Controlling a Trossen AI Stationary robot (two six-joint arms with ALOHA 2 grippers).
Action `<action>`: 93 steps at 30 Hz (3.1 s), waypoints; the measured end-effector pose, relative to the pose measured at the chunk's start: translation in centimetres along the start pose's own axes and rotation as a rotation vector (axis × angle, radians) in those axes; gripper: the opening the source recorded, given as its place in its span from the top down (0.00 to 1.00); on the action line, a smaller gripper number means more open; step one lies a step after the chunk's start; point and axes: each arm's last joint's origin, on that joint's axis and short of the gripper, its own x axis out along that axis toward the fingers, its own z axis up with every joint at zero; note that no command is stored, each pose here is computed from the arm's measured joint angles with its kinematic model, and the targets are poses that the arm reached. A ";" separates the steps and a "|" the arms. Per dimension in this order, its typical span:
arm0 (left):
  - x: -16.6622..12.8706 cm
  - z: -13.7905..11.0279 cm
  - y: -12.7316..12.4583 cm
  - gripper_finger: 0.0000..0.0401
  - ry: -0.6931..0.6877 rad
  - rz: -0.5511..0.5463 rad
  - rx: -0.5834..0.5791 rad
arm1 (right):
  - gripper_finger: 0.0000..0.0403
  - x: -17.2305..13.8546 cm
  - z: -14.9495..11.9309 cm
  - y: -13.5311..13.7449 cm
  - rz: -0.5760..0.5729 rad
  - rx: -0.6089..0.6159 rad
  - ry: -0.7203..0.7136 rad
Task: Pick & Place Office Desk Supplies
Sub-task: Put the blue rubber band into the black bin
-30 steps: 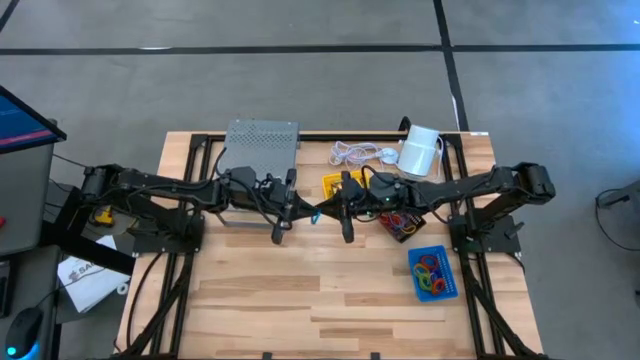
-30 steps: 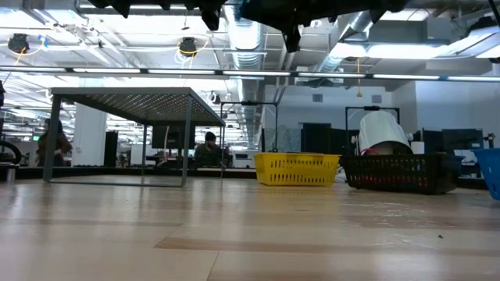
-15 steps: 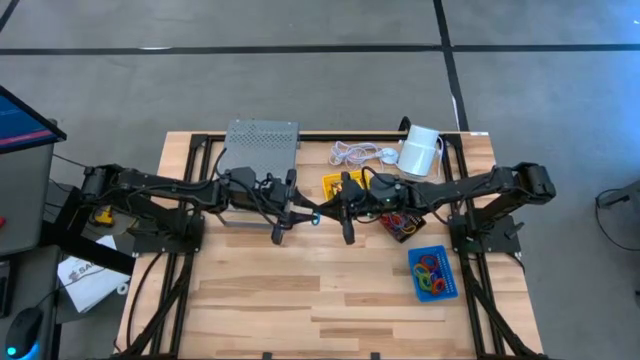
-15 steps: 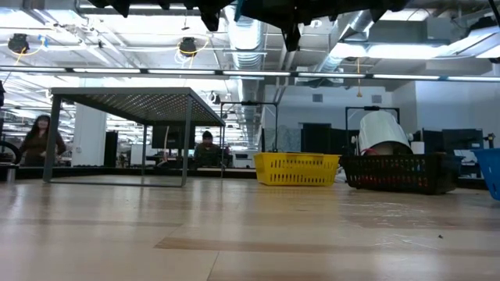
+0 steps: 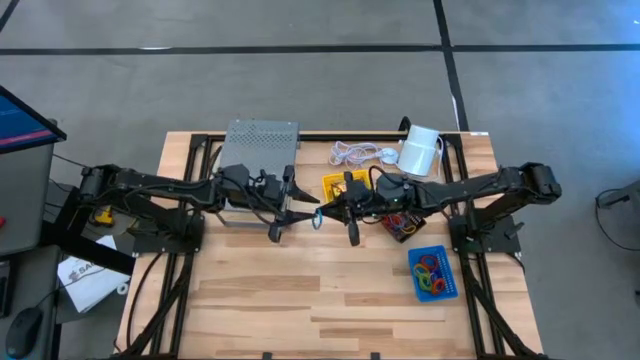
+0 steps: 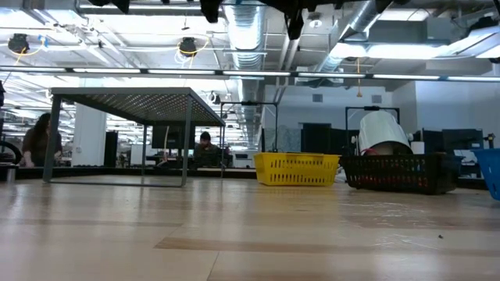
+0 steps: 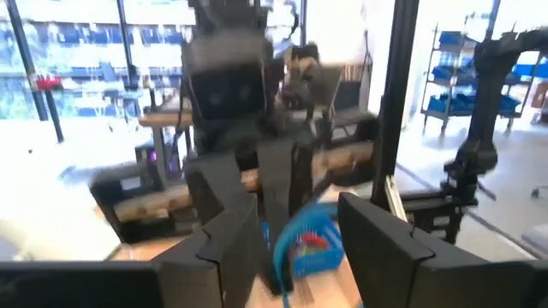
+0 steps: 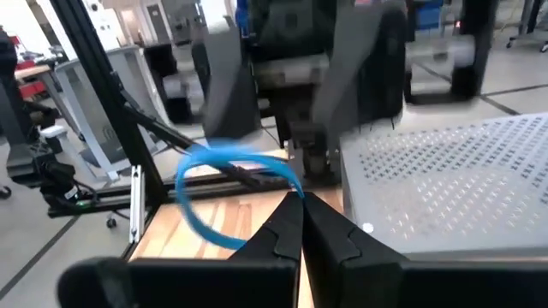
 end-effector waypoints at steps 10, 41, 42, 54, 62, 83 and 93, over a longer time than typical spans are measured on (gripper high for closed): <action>-0.8 1.0 0.0 0.60 -0.018 0.054 0.011 | 1.00 -1.0 0.9 0.4 0.002 -0.003 -0.017; -7.5 1.7 -1.1 0.61 0.316 0.060 -0.114 | 1.00 -15.2 -2.6 -3.5 -0.616 0.269 0.833; -7.4 1.6 -1.1 0.61 0.323 0.060 -0.115 | 1.00 -15.0 -3.1 -3.4 -0.618 0.274 0.849; -7.1 1.9 -0.7 0.61 0.280 0.170 -0.122 | 1.00 -13.1 -8.8 -3.8 -0.677 0.293 1.054; -7.0 1.8 -1.3 0.61 0.284 0.144 -0.119 | 1.00 -12.1 -9.9 -3.9 -0.674 0.299 1.126; -5.5 0.8 -1.6 0.61 0.215 0.102 -0.005 | 0.87 -12.2 -10.2 -5.0 -0.690 0.382 1.161; -7.5 1.7 -1.9 0.61 0.224 0.099 -0.006 | 0.55 -12.1 -10.2 -4.8 -0.619 0.428 1.178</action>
